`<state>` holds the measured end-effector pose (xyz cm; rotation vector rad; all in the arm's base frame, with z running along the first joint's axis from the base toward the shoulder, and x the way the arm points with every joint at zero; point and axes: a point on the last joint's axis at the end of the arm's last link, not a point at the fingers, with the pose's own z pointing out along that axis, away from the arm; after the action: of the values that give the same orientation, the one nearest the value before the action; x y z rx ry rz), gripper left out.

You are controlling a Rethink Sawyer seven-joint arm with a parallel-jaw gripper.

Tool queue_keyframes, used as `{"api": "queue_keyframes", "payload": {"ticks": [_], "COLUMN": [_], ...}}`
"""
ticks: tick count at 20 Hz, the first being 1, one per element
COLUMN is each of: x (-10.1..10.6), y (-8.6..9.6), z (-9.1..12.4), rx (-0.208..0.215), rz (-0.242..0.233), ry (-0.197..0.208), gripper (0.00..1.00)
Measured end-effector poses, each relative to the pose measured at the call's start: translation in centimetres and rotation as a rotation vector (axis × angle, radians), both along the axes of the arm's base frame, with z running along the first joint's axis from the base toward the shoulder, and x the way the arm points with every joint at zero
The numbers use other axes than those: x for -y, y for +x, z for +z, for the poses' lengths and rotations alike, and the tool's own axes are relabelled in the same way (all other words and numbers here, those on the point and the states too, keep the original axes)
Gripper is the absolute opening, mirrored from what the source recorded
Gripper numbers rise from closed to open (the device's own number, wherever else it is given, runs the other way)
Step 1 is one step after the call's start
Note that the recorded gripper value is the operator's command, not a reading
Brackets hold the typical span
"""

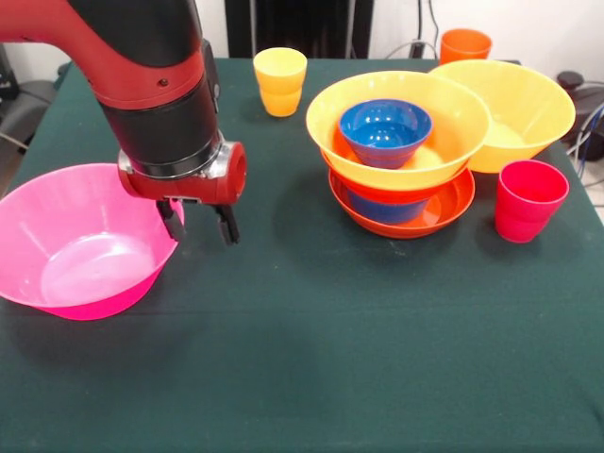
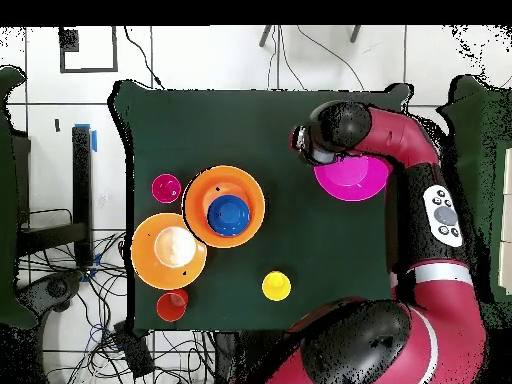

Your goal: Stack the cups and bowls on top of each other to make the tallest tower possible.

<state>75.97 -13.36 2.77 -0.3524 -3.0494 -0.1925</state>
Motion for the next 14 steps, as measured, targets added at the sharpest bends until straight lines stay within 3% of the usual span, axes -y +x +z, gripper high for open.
{"api": "queue_keyframes", "payload": {"ticks": [14], "x": [0.2], "y": [-1.5], "z": [-0.3], "rx": [-0.088], "rz": [0.031], "ry": [-0.014], "gripper": [1.0]}}
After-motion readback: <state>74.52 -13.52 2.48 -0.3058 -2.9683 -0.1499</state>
